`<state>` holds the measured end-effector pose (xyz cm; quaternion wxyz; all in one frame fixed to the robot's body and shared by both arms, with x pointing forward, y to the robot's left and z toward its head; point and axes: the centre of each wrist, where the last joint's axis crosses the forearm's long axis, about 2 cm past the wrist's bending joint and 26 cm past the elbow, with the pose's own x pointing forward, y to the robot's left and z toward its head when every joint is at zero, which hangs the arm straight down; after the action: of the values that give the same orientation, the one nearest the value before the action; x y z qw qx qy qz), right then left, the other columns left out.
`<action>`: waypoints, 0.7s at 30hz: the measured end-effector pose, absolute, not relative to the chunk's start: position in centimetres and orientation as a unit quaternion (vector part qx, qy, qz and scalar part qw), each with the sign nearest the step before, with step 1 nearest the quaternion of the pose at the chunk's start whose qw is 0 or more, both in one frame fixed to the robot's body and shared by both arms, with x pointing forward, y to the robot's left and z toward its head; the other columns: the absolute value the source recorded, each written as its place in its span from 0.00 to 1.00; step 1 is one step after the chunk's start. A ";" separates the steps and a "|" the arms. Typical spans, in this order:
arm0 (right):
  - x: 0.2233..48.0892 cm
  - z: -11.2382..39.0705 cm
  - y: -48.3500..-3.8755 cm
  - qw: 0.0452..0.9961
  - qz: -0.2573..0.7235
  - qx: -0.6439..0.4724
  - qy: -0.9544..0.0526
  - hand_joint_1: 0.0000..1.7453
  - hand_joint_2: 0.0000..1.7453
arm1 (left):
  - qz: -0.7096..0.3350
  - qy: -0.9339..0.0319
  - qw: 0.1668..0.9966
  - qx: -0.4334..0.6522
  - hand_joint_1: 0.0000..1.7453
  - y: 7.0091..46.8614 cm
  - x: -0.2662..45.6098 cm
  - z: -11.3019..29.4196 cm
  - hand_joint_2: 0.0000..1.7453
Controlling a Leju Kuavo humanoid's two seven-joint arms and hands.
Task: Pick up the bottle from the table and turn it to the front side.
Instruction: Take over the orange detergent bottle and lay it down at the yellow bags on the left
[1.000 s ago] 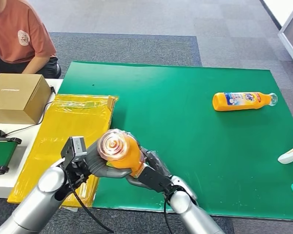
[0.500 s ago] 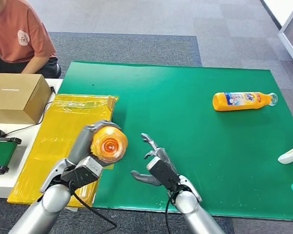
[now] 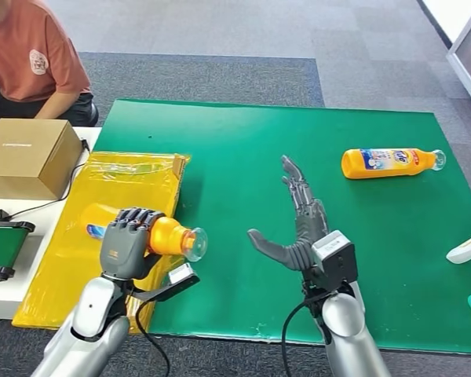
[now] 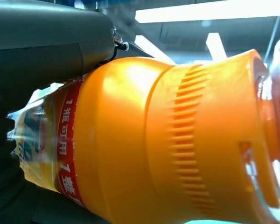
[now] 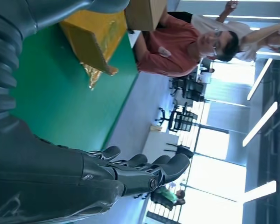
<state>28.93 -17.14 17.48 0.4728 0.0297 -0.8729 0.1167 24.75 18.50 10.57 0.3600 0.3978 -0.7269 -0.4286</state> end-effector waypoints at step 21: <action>28.6 20.2 -16.1 0.427 0.144 0.065 -0.890 0.00 1.00 | -0.524 -0.645 0.461 0.311 0.00 17.6 27.4 5.3 1.00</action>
<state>28.62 -16.06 20.15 0.4275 0.0653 -0.8901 0.1438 27.43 17.61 5.32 0.4609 0.3112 -0.6455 -0.5235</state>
